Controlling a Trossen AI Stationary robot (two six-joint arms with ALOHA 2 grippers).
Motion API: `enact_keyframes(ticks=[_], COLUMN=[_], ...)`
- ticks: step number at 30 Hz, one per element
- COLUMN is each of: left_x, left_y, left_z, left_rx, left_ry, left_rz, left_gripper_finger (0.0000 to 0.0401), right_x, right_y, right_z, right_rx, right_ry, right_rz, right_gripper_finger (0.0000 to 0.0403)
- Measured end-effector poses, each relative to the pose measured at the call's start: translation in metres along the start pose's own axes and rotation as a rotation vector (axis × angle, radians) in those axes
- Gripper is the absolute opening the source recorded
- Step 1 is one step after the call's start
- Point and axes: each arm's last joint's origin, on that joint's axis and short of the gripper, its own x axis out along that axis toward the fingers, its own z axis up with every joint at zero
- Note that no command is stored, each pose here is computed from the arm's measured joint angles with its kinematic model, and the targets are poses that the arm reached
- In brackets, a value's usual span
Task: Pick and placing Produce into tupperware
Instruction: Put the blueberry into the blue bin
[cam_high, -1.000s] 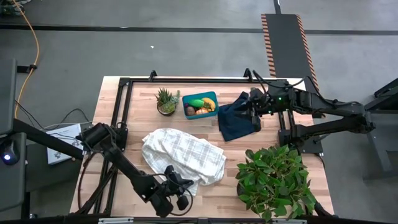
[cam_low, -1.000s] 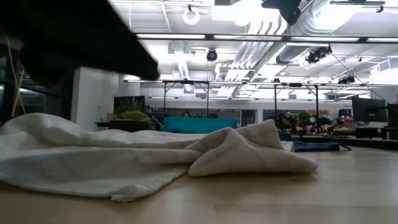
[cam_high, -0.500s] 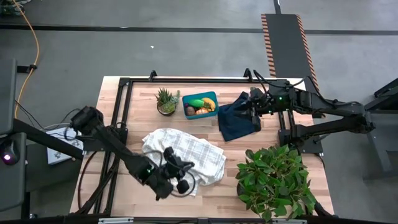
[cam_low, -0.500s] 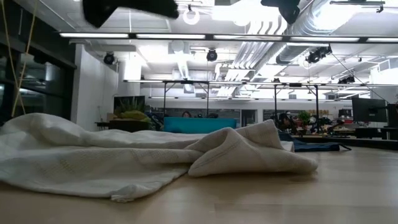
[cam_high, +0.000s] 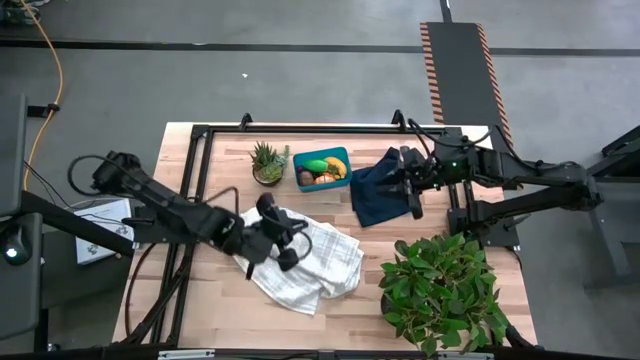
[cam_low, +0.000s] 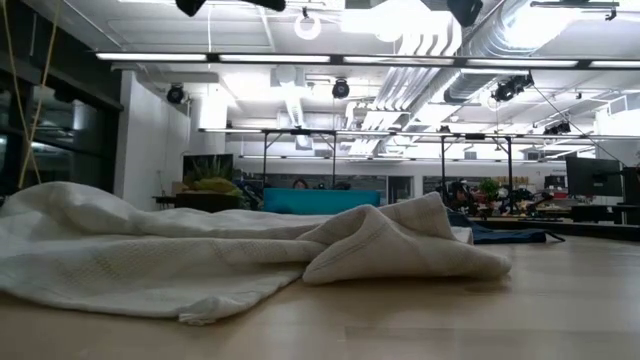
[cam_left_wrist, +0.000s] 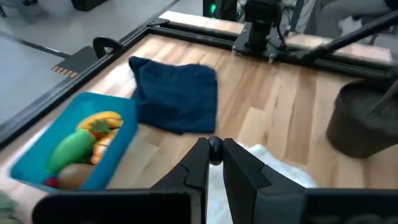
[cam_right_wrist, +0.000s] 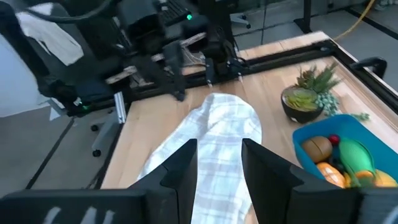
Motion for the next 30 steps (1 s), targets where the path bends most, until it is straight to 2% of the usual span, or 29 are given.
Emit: enact_keyframes(ticks=[3,14,30], left_x=[0.000,0.005,0.032], left_y=[0.016,0.082,0.183], left_z=[0.012,0.046,0.066], left_rx=[0.033,0.098,0.083], left_ry=[-0.001,0.005,0.029], left_rz=[-0.020,-0.061,-0.202], left_gripper_finger=[0.0026,0.0026,0.0026], right_x=[0.000,0.001,0.000], right_y=[0.003,0.003,0.001], right_z=[0.002,0.005,0.010], right_rx=[-0.007,-0.010,0.050], right_ry=[-0.020,-0.071,-0.145], right_rz=[0.017,-0.049,-0.167], right_gripper_finger=[0.0116,0.0116,0.0116])
